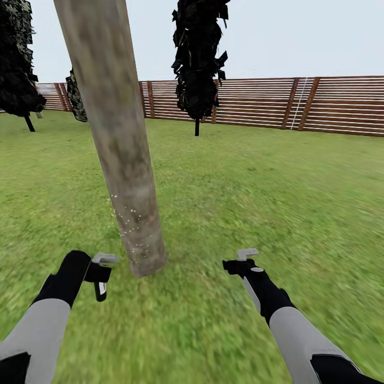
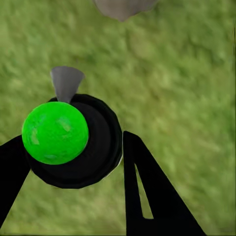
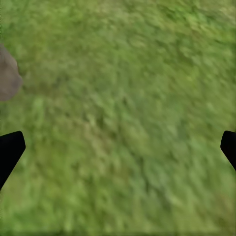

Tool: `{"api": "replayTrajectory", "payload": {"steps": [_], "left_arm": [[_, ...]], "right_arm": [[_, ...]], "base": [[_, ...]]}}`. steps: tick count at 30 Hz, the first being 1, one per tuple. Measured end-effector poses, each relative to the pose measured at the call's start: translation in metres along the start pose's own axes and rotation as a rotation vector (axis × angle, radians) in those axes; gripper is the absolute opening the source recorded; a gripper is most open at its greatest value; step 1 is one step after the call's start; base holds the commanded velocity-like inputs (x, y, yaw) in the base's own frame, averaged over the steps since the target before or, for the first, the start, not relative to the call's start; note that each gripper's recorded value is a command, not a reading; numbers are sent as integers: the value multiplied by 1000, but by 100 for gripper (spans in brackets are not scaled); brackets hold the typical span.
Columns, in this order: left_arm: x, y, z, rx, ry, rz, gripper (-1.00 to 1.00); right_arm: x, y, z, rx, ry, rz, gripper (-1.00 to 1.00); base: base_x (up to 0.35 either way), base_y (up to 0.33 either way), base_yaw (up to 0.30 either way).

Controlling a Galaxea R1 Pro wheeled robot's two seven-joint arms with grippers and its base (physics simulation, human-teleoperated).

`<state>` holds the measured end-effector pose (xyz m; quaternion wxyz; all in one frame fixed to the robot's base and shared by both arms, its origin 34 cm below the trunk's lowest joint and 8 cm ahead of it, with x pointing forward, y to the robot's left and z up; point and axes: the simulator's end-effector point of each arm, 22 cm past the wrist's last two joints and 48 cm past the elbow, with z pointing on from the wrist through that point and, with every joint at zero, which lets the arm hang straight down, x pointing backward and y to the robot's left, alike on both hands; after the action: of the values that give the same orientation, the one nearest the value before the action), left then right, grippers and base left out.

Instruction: In the garden, pick up the pesticide atomizer on the floor and spray pesticide onto both trees until each tree trunk is fully covered.

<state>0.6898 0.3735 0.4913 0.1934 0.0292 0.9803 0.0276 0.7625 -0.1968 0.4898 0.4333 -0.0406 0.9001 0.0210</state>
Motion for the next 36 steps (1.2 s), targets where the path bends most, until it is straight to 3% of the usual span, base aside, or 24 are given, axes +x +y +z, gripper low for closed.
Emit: {"api": "replayTrajectory", "payload": {"steps": [1, 2, 6, 9, 13, 23, 36], "left_arm": [[14, 3, 9, 18, -13, -71, -100], [24, -1, 15, 30, -6, -85, -100], [53, -21, 31, 67, 33, -97, -100], [54, -42, 35, 109, 31, -111, -100], [53, -66, 39, 120, 33, -107, -100], [55, -66, 40, 91, 37, -104, -100], [55, -65, 40, 92, 37, -109, -100]], "right_arm": [[0, 0, 0, 0, 1, 0, 100], [1, 0, 0, 0, 2, 0, 100], [3, 0, 2, 0, 6, 1, 100], [5, 0, 2, -1, 9, 1, 100], [5, 1, 3, -2, 10, -2, 100], [5, 1, 3, -3, 8, 0, 100], [5, 5, 3, -6, 8, 2, 100]], "base": [[0, 0, 134], [0, 0, 169], [0, -68, 197], [0, -235, 154], [0, -268, 13], [0, -273, 19], [0, -273, 264]]}}
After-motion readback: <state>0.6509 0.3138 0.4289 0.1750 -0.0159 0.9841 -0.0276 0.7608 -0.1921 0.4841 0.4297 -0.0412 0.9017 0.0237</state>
